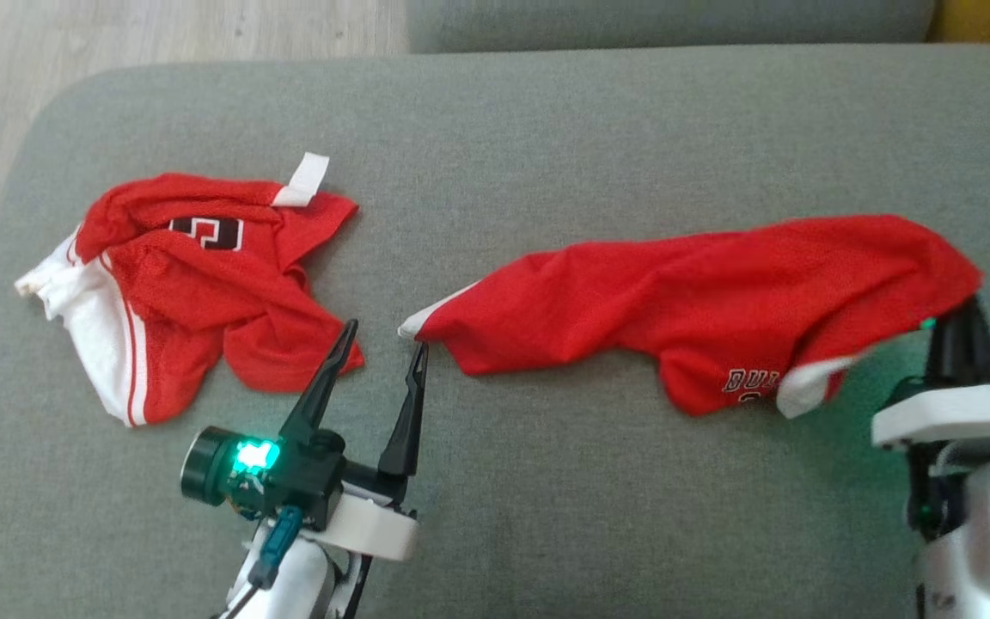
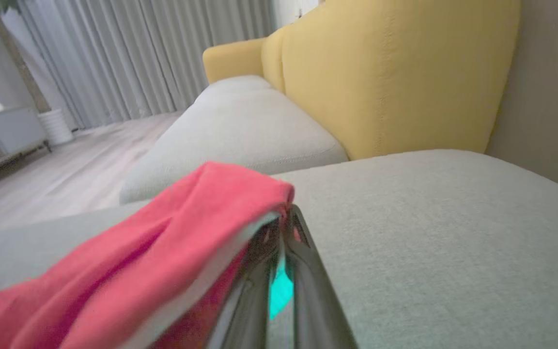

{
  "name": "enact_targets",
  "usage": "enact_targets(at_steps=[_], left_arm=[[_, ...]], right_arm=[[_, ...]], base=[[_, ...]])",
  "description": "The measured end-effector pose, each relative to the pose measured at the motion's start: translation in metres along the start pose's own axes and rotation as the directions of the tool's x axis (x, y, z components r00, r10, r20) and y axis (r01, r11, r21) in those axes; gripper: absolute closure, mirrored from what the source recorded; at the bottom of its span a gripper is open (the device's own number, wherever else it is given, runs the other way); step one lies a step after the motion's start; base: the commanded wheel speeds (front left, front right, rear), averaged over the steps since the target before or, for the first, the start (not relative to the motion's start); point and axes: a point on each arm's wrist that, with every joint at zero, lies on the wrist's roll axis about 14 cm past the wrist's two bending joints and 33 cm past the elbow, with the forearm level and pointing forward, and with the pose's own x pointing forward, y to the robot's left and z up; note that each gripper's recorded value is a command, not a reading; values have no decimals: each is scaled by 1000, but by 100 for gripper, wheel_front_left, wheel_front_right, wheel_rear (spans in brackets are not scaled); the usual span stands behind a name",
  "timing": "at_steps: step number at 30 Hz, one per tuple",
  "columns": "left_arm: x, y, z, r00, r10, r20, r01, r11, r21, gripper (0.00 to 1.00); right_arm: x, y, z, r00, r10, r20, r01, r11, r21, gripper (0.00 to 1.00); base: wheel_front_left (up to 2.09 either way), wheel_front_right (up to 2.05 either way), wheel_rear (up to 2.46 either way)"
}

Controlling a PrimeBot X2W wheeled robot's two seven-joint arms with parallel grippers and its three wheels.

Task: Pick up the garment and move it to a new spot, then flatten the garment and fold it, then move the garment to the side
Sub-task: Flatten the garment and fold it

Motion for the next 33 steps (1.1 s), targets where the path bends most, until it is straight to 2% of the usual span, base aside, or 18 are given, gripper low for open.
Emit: enact_targets(at_steps=[6, 9, 14, 19, 22, 25, 27, 29, 30, 32, 33], left_arm=[[-10, 1, 5, 1000, 18, 11, -17, 1000, -7, 0], [-13, 0, 6, 1000, 23, 14, -23, 1000, -15, 0], [-16, 4, 6, 999, 39, 14, -39, 999, -15, 0], [-17, 6, 10, 999, 43, 28, -43, 999, -15, 0], [-17, 7, 11, 998, 52, 28, -51, 998, -22, 0], [-17, 6, 9, 998, 51, 24, -50, 998, -29, 0], [-17, 5, 7, 999, 50, 17, -50, 998, -38, 0], [-18, 7, 3, 999, 51, 5, -51, 998, -40, 0], [-18, 7, 3, 999, 51, 5, -51, 998, -40, 0], [-20, 9, -2, 999, 53, -10, -53, 998, -36, 0], [-21, 10, -4, 998, 56, -17, -56, 998, -34, 0]], right_arm=[[11, -25, 66, 978, -94, 186, 79, 993, 89, 100], [19, -39, 110, 943, -146, 299, 120, 987, 105, 100], [28, -49, 183, 866, -186, 464, 175, 982, 67, 100], [27, -48, 256, 781, -165, 602, 197, 980, 13, 100], [31, -30, 280, 768, -94, 633, 164, 985, -54, 100], [46, 16, 266, 811, 42, 583, 58, 987, -151, 100], [55, 54, 236, 851, 152, 502, -41, 973, -225, 100], [62, 93, 187, 889, 262, 376, -160, 946, -281, 100], [62, 93, 187, 889, 262, 376, -160, 946, -281, 100], [59, 130, 125, 905, 370, 211, -292, 899, -325, 100], [53, 148, 93, 898, 423, 123, -360, 866, -347, 100]], base=[[0, 0, 0], [0, 0, 0], [0, 0, 0], [0, 0, 0], [0, 0, 0], [0, 0, 0], [0, 0, 0], [0, 0, 0], [0, 0, 0], [0, 0, 0], [0, 0, 0]])
